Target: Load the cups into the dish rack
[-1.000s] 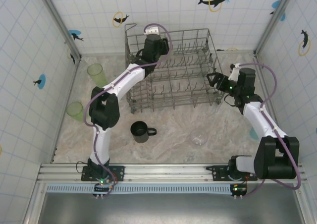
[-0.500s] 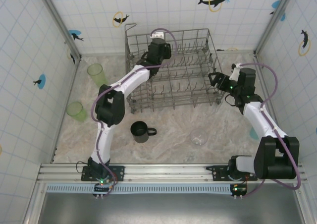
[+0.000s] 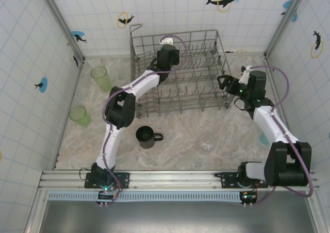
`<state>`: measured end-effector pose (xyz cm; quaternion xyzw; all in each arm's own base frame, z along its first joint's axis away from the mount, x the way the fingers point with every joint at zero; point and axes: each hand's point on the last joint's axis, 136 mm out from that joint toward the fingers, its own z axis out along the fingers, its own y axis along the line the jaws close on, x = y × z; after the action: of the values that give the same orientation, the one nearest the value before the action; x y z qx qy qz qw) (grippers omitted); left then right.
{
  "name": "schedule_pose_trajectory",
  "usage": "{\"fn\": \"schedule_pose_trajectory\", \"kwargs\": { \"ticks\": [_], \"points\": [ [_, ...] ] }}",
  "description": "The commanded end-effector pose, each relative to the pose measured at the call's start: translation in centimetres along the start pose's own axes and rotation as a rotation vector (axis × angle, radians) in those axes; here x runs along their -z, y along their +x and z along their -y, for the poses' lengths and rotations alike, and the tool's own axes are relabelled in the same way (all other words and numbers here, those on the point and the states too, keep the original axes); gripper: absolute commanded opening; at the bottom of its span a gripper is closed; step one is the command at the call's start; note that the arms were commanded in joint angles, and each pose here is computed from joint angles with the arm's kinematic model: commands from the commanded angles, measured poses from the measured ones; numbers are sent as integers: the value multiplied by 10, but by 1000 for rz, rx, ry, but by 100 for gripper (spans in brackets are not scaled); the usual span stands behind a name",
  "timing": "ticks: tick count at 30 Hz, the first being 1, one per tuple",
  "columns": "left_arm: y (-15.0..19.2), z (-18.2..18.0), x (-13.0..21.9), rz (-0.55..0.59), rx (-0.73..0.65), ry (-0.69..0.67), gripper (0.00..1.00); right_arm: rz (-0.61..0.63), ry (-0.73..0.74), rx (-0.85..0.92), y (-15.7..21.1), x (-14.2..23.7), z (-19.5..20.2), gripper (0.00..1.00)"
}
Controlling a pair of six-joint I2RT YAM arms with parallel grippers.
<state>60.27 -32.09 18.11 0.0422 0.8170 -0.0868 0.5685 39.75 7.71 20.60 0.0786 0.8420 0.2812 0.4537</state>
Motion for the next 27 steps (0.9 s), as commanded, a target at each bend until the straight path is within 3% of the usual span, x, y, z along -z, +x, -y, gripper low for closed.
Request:
{"fn": "schedule_pose_trajectory", "kwargs": {
  "ticks": [1, 13, 22, 27],
  "points": [
    [-6, -6, -6, 36, -29, -45, 2, 13, 10, 1, 0, 1, 5, 100],
    [49, -22, -16, -79, -83, -101, 3, 26, 7, -2, -5, 4, 3, 100],
    [51, -19, -6, -79, -85, -73, 40, 37, 4, -1, -7, 7, 1, 100],
    [31, -10, 14, -17, -72, -34, 47, 44, -1, -1, -9, 10, -2, 100]
  ]
}}
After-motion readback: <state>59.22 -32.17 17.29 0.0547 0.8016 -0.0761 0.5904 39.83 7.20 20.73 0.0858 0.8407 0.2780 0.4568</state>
